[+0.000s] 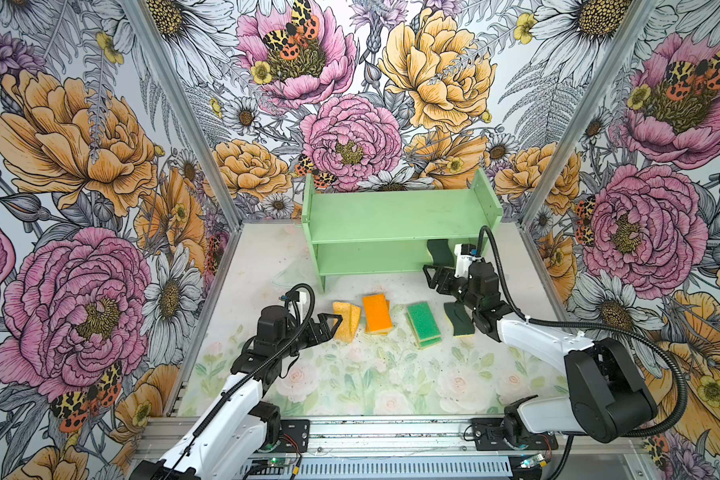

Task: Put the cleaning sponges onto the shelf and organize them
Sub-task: 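Withdraw the open right gripper out of the shelf toward the robot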

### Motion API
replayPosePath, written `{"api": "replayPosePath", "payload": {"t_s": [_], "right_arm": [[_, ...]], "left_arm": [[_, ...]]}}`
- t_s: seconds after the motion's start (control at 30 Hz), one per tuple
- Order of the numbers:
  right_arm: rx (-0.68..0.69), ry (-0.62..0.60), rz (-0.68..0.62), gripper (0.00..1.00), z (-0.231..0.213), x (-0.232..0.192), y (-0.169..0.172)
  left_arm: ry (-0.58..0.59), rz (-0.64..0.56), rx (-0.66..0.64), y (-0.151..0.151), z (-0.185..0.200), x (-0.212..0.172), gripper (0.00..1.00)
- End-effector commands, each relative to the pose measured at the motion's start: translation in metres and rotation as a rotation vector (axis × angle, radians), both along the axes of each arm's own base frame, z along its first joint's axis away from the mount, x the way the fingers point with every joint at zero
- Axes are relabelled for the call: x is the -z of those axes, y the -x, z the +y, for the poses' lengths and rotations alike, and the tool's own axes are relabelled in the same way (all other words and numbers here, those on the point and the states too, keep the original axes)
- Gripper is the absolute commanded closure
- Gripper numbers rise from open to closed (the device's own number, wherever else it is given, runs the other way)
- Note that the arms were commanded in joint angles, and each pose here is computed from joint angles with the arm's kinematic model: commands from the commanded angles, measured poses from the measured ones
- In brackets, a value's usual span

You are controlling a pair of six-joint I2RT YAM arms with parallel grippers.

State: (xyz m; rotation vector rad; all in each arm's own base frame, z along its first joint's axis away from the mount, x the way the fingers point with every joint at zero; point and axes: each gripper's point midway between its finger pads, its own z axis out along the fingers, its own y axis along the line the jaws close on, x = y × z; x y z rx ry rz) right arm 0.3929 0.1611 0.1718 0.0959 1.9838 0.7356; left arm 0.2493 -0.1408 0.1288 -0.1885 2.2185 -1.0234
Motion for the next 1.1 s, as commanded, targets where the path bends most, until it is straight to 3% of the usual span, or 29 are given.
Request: {"api": "replayPosePath", "payload": {"t_s": [0.0, 1.07], "right_arm": [[0.034, -0.006, -0.024, 0.23, -0.006, -0.003, -0.007], [0.036, -0.051, -0.047, 0.24, -0.003, -0.008, -0.024]], "left_arm": [[-0.007, -0.028, 0.024, 0.0, -0.001, -0.002, 0.01], [-0.011, -0.026, 0.021, 0.002, 0.0, -0.001, 0.01]]}}
